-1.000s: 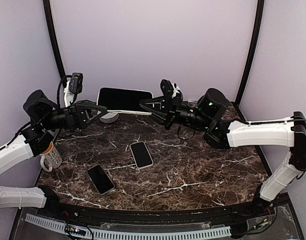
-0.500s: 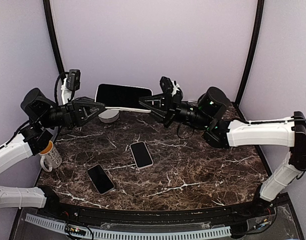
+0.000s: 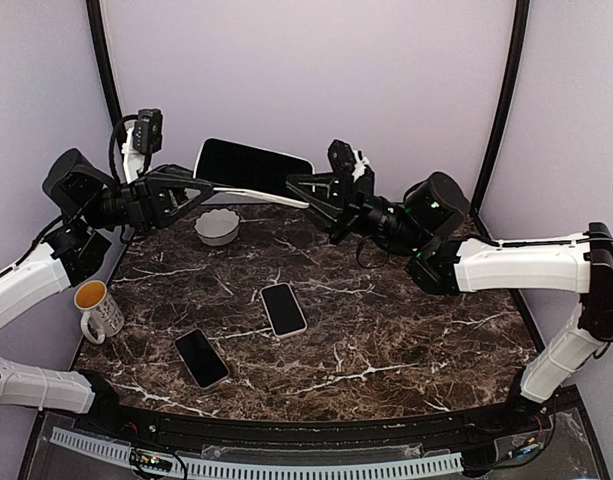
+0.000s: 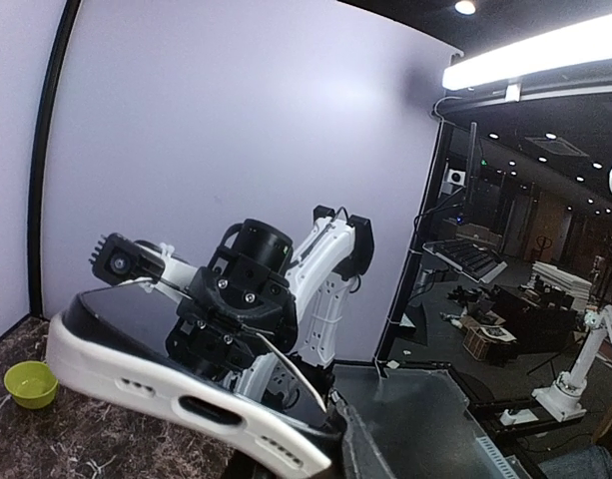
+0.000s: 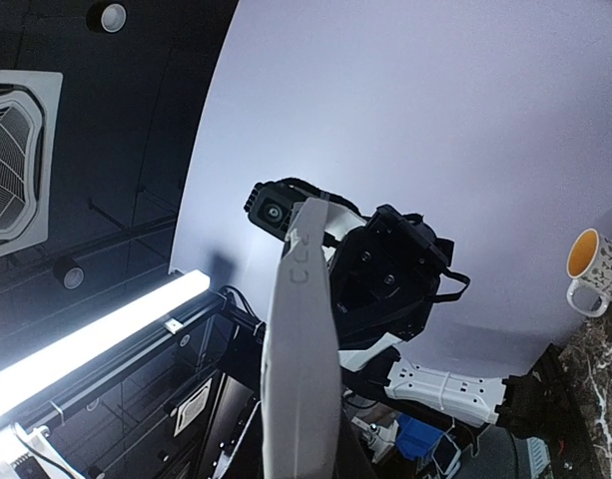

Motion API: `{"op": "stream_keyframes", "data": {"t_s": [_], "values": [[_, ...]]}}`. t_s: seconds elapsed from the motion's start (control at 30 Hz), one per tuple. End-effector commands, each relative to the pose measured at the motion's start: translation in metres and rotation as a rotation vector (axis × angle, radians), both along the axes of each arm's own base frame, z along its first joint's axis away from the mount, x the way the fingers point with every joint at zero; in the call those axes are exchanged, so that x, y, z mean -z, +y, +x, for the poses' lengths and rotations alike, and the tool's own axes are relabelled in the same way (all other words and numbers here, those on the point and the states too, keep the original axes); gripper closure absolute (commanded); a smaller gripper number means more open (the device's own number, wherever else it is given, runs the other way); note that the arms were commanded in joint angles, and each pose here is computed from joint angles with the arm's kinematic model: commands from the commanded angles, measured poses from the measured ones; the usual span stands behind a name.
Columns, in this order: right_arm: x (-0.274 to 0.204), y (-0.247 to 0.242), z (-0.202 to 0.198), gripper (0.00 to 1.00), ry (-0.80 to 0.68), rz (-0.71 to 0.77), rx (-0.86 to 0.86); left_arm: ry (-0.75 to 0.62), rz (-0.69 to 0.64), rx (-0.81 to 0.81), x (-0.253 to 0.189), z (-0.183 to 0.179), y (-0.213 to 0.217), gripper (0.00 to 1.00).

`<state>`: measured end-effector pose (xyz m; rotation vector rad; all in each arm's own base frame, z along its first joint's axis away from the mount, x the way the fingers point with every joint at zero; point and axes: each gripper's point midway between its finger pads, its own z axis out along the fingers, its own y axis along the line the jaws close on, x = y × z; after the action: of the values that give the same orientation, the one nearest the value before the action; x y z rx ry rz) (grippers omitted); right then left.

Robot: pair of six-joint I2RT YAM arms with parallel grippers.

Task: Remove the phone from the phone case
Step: Remove the bottom left corner of the phone case.

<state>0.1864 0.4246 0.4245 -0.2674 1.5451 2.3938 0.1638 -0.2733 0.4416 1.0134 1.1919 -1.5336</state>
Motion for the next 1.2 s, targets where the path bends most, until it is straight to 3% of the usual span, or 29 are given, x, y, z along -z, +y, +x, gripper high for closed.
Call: {"op": "stream_keyframes", "data": {"t_s": [0.0, 0.43, 0.53, 0.63, 0.8, 1.0, 1.07, 1.17], "values": [[-0.002, -0.002, 0.007, 1.0, 0.109, 0.056, -0.022, -0.366, -0.131, 0.063, -0.057, -0.044, 0.017, 0.86], [-0.003, -0.002, 0.002, 1.0, 0.097, 0.046, -0.048, -0.339, -0.145, 0.023, -0.055, -0.033, 0.014, 0.86], [-0.001, -0.002, 0.002, 1.0, 0.081, 0.039, -0.041, -0.316, -0.148, -0.007, -0.054, -0.03, 0.015, 0.81], [-0.002, -0.003, 0.002, 1.0, 0.054, 0.032, -0.034, -0.251, -0.149, -0.095, -0.054, -0.014, 0.015, 0.75], [-0.01, -0.007, 0.002, 1.0, -0.001, 0.043, -0.031, -0.116, -0.13, -0.223, -0.046, 0.012, 0.017, 0.79], [-0.022, -0.007, -0.004, 1.0, -0.064, 0.071, -0.056, -0.024, -0.13, -0.18, -0.038, 0.006, 0.019, 0.8], [-0.023, -0.008, -0.003, 1.0, -0.077, 0.071, -0.05, -0.013, -0.113, -0.178, -0.032, 0.004, 0.019, 0.74], [-0.023, -0.01, 0.002, 1.0, -0.103, 0.051, -0.021, -0.024, -0.102, -0.166, -0.024, -0.007, 0.023, 0.56]]}}
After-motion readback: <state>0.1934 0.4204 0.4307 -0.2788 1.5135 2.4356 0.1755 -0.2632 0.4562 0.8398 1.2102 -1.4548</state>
